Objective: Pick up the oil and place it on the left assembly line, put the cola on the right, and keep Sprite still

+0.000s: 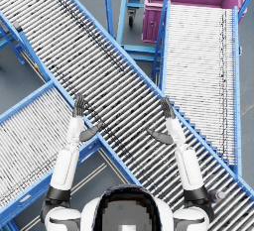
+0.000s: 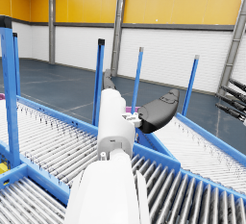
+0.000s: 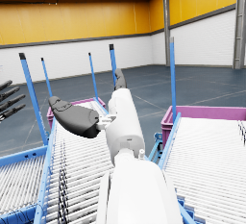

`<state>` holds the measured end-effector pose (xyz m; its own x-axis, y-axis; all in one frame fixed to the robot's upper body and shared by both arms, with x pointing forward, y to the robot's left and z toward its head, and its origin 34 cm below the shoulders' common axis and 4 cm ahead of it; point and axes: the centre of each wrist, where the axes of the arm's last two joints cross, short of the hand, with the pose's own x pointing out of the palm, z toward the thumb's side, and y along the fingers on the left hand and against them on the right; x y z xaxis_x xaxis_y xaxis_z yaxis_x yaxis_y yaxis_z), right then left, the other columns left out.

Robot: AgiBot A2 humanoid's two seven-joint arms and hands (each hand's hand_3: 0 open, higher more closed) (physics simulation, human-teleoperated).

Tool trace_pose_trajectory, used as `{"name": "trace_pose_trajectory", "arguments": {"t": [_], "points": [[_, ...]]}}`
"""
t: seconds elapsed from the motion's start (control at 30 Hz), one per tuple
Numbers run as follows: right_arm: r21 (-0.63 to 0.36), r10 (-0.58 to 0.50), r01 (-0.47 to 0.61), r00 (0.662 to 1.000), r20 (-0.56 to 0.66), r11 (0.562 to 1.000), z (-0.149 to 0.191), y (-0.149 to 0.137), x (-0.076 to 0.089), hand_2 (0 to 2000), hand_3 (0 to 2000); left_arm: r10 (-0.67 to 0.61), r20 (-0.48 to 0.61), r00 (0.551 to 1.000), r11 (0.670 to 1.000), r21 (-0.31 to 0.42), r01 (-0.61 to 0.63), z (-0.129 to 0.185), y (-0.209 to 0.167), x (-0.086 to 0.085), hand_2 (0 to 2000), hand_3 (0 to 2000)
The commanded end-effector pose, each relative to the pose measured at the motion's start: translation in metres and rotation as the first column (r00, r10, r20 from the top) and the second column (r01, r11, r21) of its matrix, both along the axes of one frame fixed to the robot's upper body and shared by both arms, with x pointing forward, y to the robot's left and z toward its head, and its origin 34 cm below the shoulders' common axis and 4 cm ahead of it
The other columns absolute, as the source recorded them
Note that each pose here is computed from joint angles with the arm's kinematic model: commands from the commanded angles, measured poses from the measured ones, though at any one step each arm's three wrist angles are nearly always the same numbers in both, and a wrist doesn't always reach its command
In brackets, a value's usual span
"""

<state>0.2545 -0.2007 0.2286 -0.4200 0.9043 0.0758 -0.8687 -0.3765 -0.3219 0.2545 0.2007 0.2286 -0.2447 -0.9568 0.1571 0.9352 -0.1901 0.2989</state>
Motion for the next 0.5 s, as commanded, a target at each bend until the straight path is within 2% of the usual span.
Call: {"name": "trace_pose_trajectory", "arguments": {"t": [0.03, 0.5], "points": [[0.000, 0.000, 0.000, 1.000, 0.000, 1.000, 0.0000, 0.0000, 0.0000, 0, 0, 0.000, 0.000, 1.000, 1.000, 0.000, 0.000, 0.0000, 0.0000, 0.0000, 0, 0], [0.000, 0.000, 0.000, 1.000, 0.000, 1.000, 0.0000, 0.0000, 0.0000, 0, 0, 0.000, 0.000, 1.000, 1.000, 0.000, 0.000, 0.0000, 0.0000, 0.0000, 0, 0]]}}
